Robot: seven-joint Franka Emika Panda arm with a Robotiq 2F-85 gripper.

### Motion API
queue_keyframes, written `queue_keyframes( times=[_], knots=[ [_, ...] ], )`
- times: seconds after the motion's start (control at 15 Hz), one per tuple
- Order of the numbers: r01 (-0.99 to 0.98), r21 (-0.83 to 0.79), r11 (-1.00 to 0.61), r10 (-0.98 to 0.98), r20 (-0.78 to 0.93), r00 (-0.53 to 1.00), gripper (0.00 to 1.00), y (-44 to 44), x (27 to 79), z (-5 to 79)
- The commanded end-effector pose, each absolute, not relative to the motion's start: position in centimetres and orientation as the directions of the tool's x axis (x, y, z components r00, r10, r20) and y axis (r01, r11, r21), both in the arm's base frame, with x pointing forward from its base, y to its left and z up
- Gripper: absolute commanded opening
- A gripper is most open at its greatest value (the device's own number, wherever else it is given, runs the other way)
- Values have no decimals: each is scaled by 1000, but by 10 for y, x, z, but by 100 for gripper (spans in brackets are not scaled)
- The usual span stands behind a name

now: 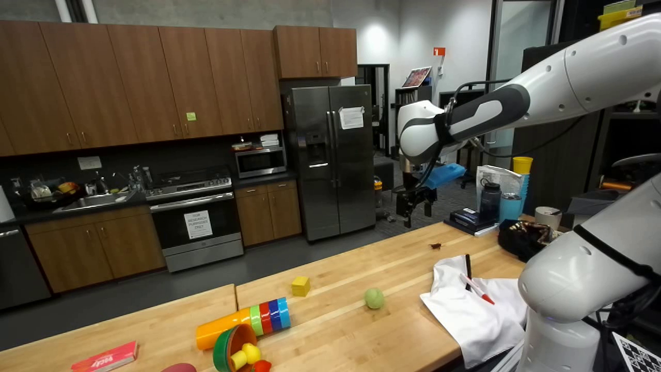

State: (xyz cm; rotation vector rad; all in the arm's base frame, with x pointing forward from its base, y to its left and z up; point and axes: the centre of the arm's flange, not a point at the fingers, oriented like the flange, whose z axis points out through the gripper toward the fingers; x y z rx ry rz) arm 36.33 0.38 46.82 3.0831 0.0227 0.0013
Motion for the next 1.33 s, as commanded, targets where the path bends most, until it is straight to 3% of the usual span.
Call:
queue_keyframes(
  times=[0.0, 0.53, 1.27],
  knots=[
    [15, 58, -998, 15, 0, 1000, 100, 4, 363, 468],
    [5, -20, -1000, 6, -25, 1000, 100, 10, 404, 423],
    [81, -1, -997, 81, -125, 989, 100, 61, 453, 349]
  ],
)
